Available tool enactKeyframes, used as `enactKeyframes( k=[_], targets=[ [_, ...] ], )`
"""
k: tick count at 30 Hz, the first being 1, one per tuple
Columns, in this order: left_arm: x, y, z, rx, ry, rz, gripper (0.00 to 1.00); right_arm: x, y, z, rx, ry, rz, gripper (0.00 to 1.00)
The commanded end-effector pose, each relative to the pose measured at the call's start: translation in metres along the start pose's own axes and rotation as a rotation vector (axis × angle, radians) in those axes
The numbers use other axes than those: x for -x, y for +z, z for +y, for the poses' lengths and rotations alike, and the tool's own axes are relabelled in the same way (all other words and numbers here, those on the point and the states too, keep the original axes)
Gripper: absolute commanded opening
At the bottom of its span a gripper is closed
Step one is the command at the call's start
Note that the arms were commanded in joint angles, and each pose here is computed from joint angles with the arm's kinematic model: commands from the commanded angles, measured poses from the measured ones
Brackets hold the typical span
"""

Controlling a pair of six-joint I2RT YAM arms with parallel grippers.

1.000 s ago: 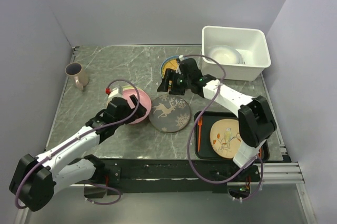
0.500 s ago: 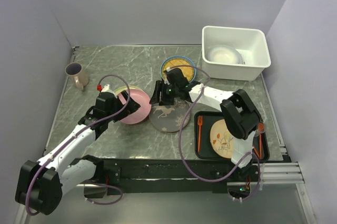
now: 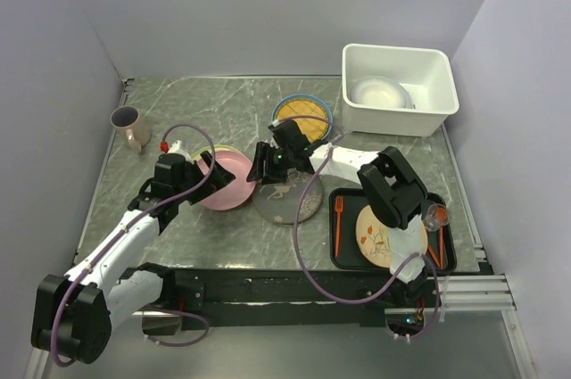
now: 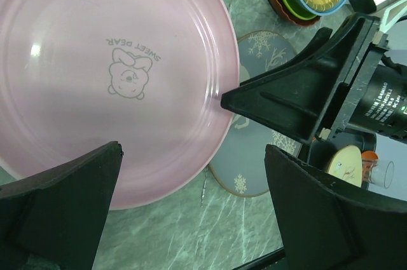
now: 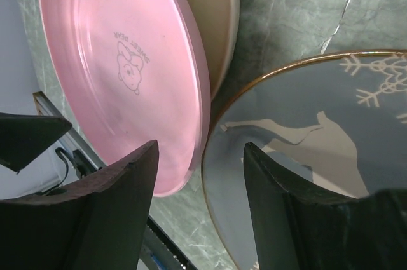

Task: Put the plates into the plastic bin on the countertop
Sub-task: Pick up the plate at the center of the board.

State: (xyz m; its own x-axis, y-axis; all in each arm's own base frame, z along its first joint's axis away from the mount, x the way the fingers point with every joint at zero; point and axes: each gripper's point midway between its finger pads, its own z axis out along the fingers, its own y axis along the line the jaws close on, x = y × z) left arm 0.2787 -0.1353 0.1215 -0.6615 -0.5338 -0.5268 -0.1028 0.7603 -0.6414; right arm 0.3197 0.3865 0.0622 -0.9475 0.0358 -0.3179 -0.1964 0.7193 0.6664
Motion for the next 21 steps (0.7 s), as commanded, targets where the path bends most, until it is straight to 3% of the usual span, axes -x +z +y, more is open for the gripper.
enactKeyframes(
  k=[1, 9, 12, 13, 15, 21],
  targets=[
    [0.007, -0.003, -0.009, -0.050, 0.029, -0.025, 0.99, 0.011, 0.008, 0.018, 0.049, -0.021, -0.022, 0.58],
    [0.006, -0.004, -0.007, -0.048, 0.029, -0.022, 0.99, 0.008, 0.022, 0.013, 0.041, 0.000, -0.004, 0.46],
    [0.008, -0.006, -0.006, -0.038, 0.035, -0.029, 0.99, 0.009, 0.023, 0.014, 0.044, -0.003, -0.005, 0.30],
    [0.008, -0.006, -0.006, -0.038, 0.035, -0.029, 0.99, 0.008, 0.022, 0.014, 0.043, 0.001, -0.006, 0.19],
    [0.010, -0.007, -0.006, -0.039, 0.037, -0.036, 0.99, 0.011, 0.018, 0.017, 0.049, -0.007, -0.020, 0.08],
    [0.013, -0.008, -0.009, -0.048, 0.034, -0.042, 0.99, 0.015, 0.011, 0.021, 0.052, -0.018, -0.034, 0.01]
  ],
)
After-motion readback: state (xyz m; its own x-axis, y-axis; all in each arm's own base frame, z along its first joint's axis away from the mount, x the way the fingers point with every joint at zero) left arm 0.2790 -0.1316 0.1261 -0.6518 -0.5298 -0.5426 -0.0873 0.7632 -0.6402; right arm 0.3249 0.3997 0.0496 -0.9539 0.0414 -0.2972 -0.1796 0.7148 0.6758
